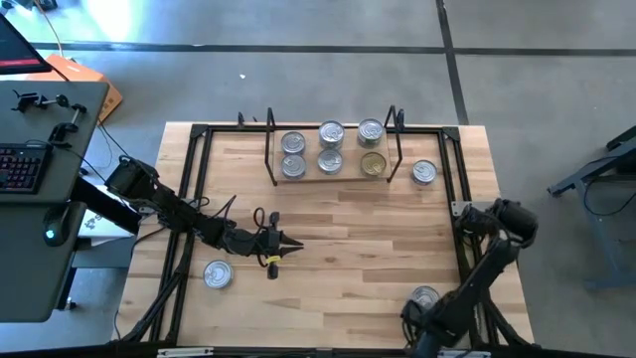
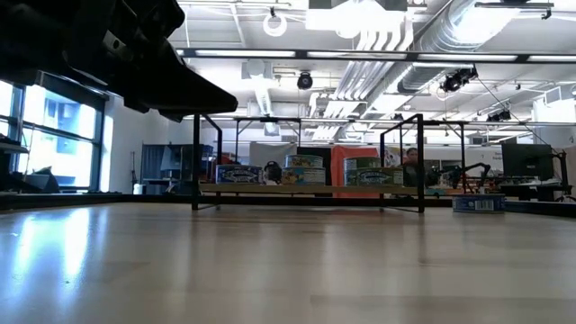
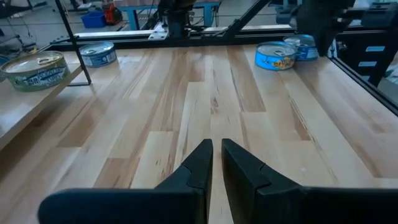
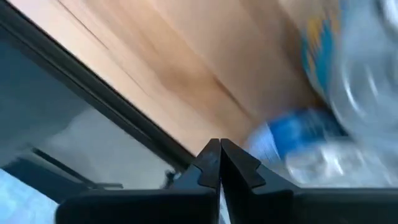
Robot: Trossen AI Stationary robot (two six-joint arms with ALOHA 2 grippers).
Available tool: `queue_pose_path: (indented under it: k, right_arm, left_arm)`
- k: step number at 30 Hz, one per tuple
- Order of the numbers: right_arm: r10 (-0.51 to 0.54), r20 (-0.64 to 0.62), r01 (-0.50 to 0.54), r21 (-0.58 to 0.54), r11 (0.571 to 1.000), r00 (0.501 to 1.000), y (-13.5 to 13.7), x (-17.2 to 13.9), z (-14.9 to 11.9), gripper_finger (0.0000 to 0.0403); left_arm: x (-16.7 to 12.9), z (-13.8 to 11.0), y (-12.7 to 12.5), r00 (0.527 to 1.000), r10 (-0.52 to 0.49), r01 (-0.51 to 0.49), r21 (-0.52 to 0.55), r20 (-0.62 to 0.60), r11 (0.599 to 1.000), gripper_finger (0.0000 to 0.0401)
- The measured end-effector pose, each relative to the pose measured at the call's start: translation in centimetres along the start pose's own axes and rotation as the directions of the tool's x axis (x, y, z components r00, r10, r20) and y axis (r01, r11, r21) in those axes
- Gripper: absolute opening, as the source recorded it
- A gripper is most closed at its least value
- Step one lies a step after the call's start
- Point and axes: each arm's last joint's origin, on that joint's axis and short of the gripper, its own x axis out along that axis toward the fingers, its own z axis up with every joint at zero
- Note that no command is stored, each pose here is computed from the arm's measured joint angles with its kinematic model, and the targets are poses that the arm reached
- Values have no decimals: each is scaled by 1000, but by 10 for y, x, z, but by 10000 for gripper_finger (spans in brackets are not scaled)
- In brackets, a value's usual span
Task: Stack canned seafood by type on shelf
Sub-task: Stack the blue tuna can on top of the blue tuna can on the shelf
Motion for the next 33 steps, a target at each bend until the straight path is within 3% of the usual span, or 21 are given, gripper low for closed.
queue_pose_path:
  k: [6, 10, 15, 19, 25, 30, 33]
  right_arm:
    - [109, 154, -90, -125, 988, 982, 13, -9, 41, 0]
    - [101, 126, -82, -150, 985, 987, 11, -16, 54, 0]
    - [-40, -89, 33, -73, 997, 995, -4, -14, 22, 0]
    - [-90, -168, 83, -48, 995, 982, -10, -9, -11, 0]
    - [-121, -120, 126, 32, 992, 985, -20, -1, -46, 0]
    - [-48, 50, 47, 26, 999, 998, -14, -6, -53, 0]
    - [-107, 59, 103, 58, 993, 993, -14, -17, -53, 0]
  left_arm:
    - [0, 0, 0, 1000, 0, 0, 8, 1, 1000, 25]
    - [0, 0, 0, 1000, 0, 0, 8, 0, 1000, 25]
    - [0, 0, 0, 1000, 0, 0, 0, 0, 1000, 25]
    - [0, 0, 0, 1000, 0, 0, -3, 0, 1000, 25]
    - [0, 0, 0, 1000, 0, 0, -2, 0, 1000, 25]
    - [0, 0, 0, 1000, 0, 0, -1, 1, 1000, 25]
    - [0, 0, 0, 1000, 0, 0, -1, 2, 1000, 25]
